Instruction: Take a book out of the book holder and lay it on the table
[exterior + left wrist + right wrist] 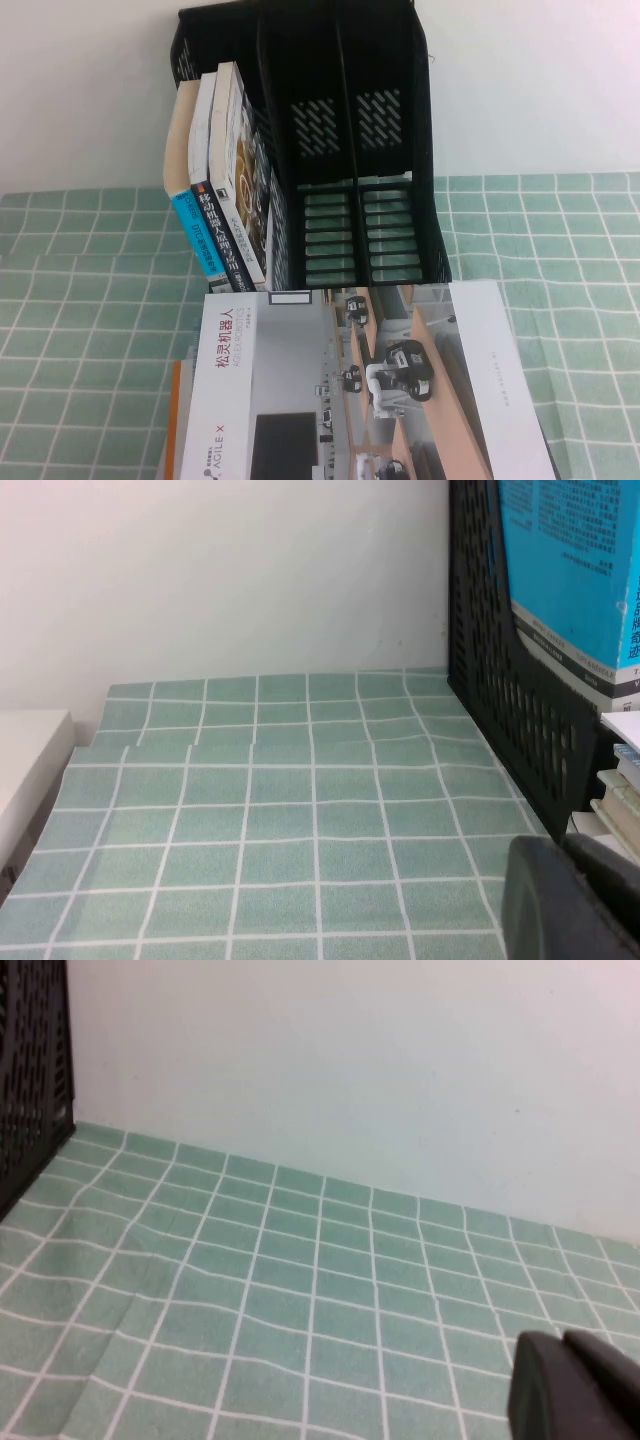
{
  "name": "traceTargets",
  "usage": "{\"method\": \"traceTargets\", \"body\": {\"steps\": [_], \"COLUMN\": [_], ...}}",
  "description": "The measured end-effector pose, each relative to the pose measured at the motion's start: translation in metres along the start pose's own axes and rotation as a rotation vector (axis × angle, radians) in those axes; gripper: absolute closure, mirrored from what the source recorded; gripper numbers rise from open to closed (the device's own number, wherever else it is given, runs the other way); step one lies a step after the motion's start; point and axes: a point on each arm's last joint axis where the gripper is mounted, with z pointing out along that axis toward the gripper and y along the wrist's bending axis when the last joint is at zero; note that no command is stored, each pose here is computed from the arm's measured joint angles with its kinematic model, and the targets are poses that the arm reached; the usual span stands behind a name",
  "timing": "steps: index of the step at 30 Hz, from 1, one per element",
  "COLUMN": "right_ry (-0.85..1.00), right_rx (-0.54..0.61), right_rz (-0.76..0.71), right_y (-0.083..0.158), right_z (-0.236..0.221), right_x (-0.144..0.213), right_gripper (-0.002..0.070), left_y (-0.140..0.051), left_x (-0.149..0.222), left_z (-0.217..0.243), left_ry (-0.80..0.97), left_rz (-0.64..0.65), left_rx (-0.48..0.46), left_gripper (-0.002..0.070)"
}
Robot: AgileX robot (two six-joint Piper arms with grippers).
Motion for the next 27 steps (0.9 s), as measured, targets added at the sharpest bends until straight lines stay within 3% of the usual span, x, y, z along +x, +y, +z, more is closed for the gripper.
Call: {"method": "traceTargets", "body": {"steps": [12,18,27], "right_ry": [-0.109,-0.266,-0.479], "right_rx": [0.002,-0.011,-0.021], "right_rz": [0.062,0.195,0.204], "right_y": [-0.001,-0.001,-0.003], "right_z": [-0.001,-0.003,-0.01], "right_x": [-0.01,-0.024,-0.042], "right_gripper": [0.0678,0.0678,0.0678], "left_y": [0.001,0.003,0.007], "left_x": [-0.01,-0.027,-0.055], "left_z": [0.0,-0.004,-0.019], "left_ry": [-0.113,-0.319,-0.667], "left_rz": [-0.016,-0.092,-0.27], "left_rx": [-0.009,-0.017,0.017], "left_gripper": [0.0678,0.0678,0.0678]}}
